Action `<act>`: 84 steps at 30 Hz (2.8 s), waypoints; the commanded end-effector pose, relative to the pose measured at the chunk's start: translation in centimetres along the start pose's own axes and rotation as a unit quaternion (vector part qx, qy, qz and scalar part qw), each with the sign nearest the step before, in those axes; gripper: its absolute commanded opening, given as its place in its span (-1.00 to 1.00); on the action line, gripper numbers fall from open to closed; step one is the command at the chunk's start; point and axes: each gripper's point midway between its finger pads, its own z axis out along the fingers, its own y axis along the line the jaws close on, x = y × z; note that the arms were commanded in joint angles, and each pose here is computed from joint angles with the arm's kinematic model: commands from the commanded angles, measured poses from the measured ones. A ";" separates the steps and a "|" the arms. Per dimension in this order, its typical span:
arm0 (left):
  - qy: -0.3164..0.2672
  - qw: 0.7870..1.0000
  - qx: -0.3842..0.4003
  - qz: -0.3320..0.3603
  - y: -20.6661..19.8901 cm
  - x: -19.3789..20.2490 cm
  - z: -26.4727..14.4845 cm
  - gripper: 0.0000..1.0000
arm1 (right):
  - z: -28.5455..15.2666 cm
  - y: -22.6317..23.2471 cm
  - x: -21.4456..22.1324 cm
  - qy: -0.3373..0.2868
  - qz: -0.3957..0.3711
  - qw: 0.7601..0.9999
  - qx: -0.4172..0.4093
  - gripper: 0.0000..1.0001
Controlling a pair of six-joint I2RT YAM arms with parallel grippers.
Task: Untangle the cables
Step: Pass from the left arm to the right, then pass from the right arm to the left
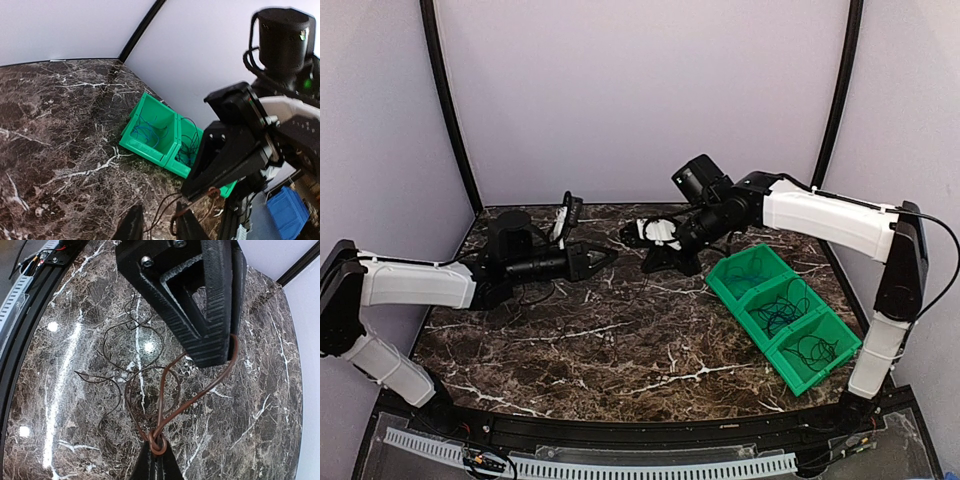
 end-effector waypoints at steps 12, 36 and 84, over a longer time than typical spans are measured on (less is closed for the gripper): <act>-0.013 0.956 -0.145 0.256 -3.5 -0.4 -5.0 -0.34 | 0.2 2.9 -1.4 -0.089 0.144 0.976 -0.138 -1.00; 0.043 0.929 -0.089 0.356 -6.2 1.0 1.0 -0.49 | -0.8 3.4 -2.9 -0.143 0.199 0.950 -0.194 -1.00; 0.069 0.950 -0.049 0.302 -6.5 2.8 2.3 -1.00 | -6.6 0.2 -2.1 -0.111 0.111 0.986 -0.061 -0.62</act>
